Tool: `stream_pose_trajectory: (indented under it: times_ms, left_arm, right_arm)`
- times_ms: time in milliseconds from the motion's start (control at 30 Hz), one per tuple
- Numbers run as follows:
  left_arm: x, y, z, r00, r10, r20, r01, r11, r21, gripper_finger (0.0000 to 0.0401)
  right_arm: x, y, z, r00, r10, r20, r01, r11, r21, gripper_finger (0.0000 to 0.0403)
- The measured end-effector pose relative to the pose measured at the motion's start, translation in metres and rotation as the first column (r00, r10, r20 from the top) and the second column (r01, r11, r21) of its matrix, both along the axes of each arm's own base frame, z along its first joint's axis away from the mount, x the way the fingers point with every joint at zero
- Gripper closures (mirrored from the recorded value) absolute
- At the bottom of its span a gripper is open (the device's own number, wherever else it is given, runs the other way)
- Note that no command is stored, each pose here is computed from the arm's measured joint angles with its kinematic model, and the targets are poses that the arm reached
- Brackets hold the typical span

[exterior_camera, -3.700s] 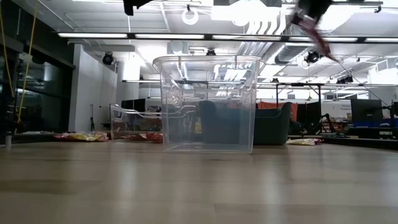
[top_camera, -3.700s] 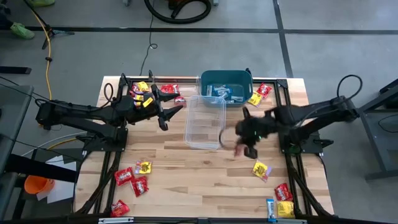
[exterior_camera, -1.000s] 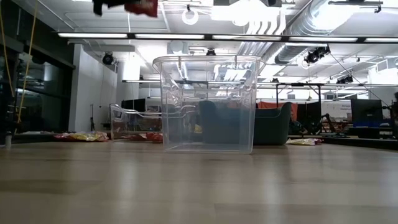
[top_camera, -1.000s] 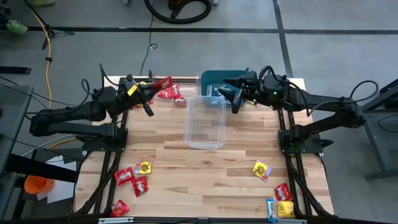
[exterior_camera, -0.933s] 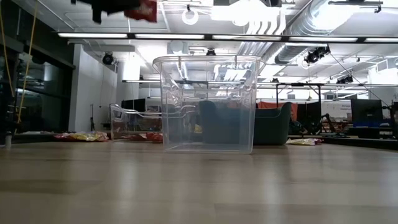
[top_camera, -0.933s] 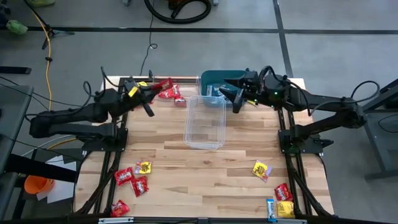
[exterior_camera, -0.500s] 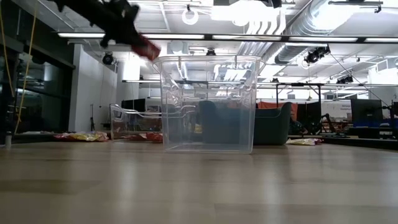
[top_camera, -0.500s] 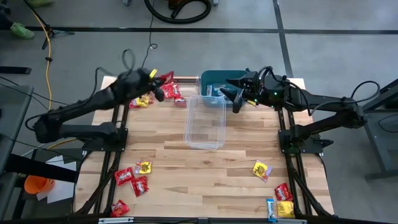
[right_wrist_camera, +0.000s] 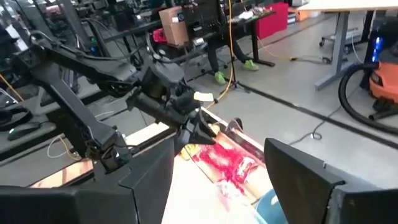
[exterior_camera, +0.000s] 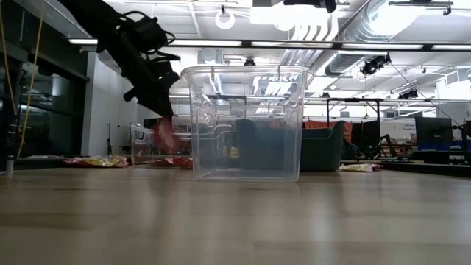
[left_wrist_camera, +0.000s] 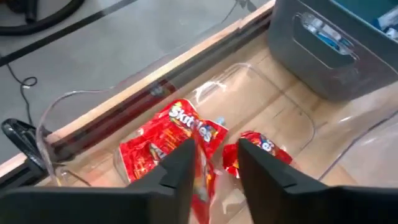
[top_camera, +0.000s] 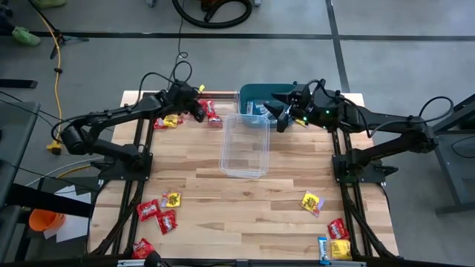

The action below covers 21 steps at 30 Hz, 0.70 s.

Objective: Sort candy
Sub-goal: Put the red candy into the transparent bin

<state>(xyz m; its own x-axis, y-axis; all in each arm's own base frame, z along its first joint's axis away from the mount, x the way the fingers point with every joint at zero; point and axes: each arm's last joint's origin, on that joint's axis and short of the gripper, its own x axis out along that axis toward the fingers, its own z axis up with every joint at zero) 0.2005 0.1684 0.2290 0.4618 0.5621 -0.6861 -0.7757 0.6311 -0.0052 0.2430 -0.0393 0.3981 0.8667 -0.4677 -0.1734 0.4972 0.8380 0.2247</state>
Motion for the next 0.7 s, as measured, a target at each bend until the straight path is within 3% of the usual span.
stream_pose_trajectory:
  times_ms: [233, 367, 433, 533, 700]
  left_arm:
    - [0.000, -0.001, 0.019, 0.997, 0.017, 0.075, -0.018, 1.000, 0.007, 0.0213]
    - [0.000, -0.008, 0.054, 0.961, -0.049, 0.272, 0.058, 0.998, -0.026, 0.0193]
    - [-0.001, -0.017, 0.073, 0.907, -0.120, 0.403, 0.138, 0.990, -0.015, 0.0191]
    - [-0.002, -0.036, 0.100, 0.802, -0.253, 0.541, 0.244, 0.966, 0.091, 0.0190]
    - [-0.002, -0.077, 0.134, 0.619, -0.441, 0.649, 0.349, 0.896, 0.275, 0.0190]
  right_arm:
    - [-0.001, 0.000, -0.005, 0.999, -0.002, -0.046, 0.003, 1.000, 0.018, 0.0158]
    - [-0.001, 0.000, -0.005, 0.999, -0.005, -0.039, 0.007, 1.000, 0.028, 0.0158]
    - [-0.001, 0.000, -0.004, 0.999, -0.020, -0.034, 0.021, 1.000, 0.022, 0.0158]
    - [-0.001, -0.001, -0.004, 0.998, -0.029, -0.062, 0.027, 0.999, -0.031, 0.0158]
    - [-0.001, 0.000, -0.004, 0.998, -0.012, -0.064, 0.010, 0.999, -0.031, 0.0158]
